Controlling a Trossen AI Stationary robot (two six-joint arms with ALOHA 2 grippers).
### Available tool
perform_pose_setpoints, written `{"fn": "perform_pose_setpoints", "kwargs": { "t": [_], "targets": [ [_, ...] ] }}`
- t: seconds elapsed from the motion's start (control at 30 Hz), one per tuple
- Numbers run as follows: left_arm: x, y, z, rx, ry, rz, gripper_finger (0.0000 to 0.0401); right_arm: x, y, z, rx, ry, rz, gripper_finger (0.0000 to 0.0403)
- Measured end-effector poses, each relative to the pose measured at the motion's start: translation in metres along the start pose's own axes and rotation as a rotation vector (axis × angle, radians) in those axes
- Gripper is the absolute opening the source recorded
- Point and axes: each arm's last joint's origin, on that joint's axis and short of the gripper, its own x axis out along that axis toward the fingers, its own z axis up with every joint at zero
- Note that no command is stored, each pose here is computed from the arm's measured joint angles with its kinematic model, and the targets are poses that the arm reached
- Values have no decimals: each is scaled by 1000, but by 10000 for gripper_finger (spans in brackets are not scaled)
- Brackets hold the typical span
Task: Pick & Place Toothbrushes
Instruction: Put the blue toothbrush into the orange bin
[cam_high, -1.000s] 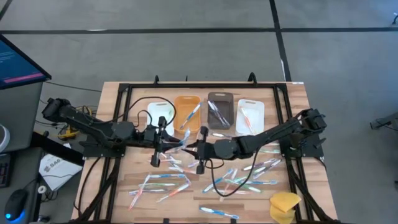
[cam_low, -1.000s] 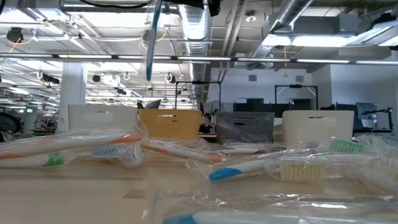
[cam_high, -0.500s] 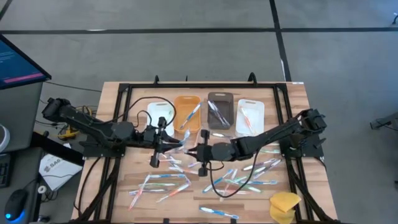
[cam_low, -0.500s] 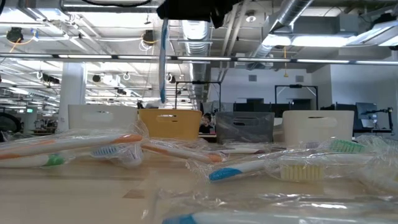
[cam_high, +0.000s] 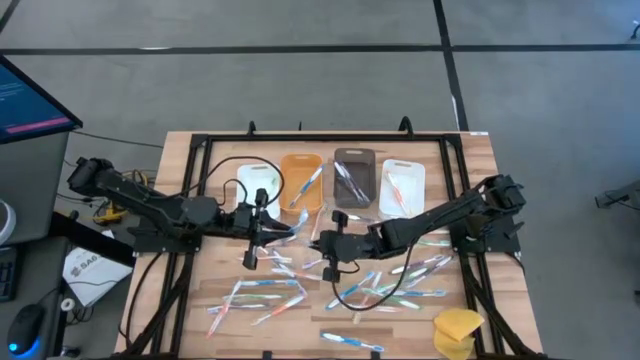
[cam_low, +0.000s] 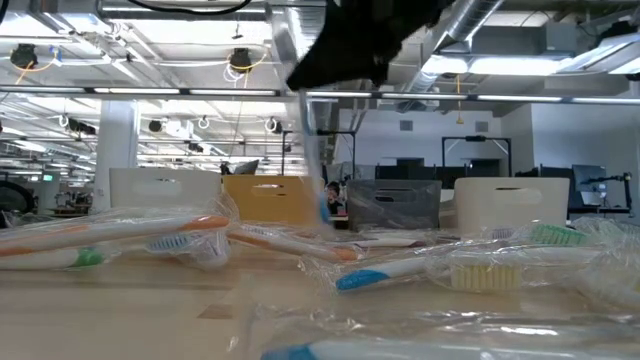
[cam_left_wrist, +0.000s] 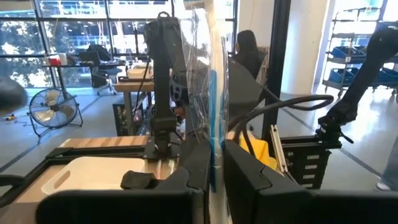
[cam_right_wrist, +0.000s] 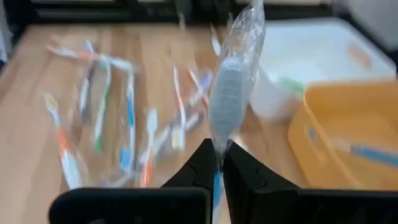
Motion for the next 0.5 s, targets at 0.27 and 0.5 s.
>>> {"fn": "perform_pose_setpoints", "kwargs": {
  "t": [0.27,0.5],
  "targets": [
    [0,2,-2,5,17,17,22,2,-13,-12,98,160,-40,25],
    [1,8,-5,8,49,46,22,3,-16,-18,110,225,4,105]
  ]
}}
